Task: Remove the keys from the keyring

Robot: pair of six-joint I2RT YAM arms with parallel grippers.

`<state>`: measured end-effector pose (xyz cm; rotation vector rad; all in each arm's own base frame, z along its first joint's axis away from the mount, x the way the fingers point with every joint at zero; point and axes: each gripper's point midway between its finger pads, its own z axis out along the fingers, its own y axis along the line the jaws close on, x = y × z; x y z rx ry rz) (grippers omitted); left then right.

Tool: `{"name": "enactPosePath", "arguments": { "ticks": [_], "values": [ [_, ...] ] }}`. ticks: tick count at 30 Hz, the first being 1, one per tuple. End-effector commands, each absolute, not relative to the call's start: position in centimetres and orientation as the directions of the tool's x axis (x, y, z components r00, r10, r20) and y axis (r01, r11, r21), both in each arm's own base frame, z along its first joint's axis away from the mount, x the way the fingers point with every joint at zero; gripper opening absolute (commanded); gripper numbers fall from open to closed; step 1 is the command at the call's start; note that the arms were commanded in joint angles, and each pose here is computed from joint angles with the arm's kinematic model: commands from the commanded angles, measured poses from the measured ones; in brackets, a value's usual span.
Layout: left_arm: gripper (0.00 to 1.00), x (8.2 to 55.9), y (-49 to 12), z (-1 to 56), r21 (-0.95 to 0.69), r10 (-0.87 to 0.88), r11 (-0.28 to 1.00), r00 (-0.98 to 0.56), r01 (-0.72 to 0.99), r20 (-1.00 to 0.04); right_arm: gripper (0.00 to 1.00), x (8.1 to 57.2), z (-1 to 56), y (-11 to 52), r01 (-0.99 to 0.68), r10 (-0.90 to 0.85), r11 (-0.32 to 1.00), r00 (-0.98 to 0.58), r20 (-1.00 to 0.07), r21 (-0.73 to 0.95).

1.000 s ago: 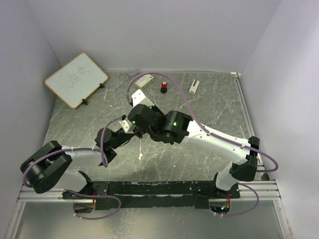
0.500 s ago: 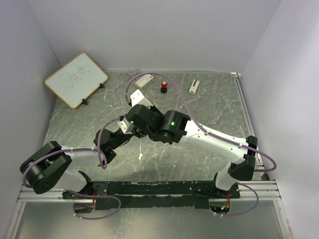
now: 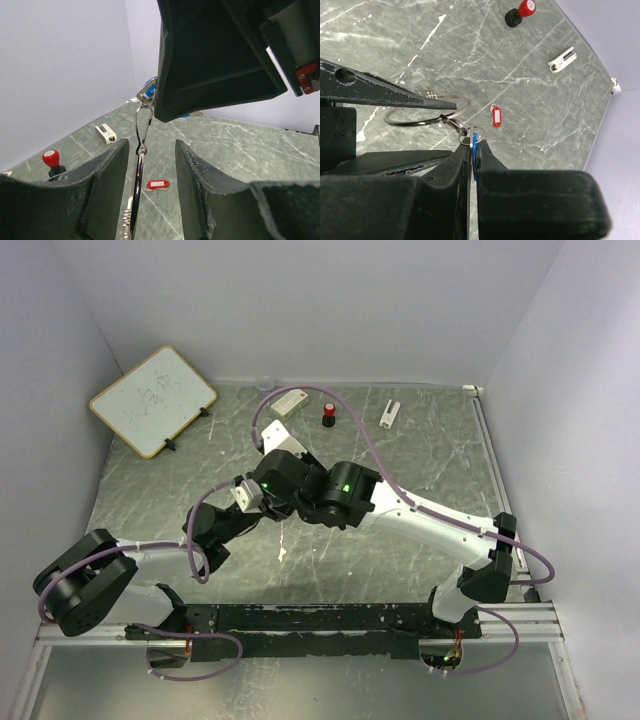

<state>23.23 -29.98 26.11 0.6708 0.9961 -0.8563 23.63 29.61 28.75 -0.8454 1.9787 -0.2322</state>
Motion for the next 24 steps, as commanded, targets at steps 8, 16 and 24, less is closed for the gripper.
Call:
{"name": "enactPosePath", "arguments": {
  "ticks": [8, 16, 24],
  "values": [
    [0.51, 23.6, -29.9, 28.5, 0.101, -0.365, 0.54, 0.341, 0.836, -0.866, 0.0, 23.7, 29.0, 30.0, -0.463, -0.634, 0.753, -0.322, -0.703, -0.467],
    [0.51, 24.1, -30.4, 28.7, 0.094, -0.38, 0.541, 0.342, 0.836, -0.859, 0.0, 23.7, 28.9, 30.0, -0.467, -0.637, 0.75, -0.321, -0.701, -0.468],
    [0.47, 24.2, -30.4, 29.0, 0.089, -0.384, 0.551, 0.347, 0.83, -0.856, 0.0, 23.6, 28.5, 29.9, -0.469, -0.637, 0.75, -0.322, -0.7, -0.466]
  ]
}}
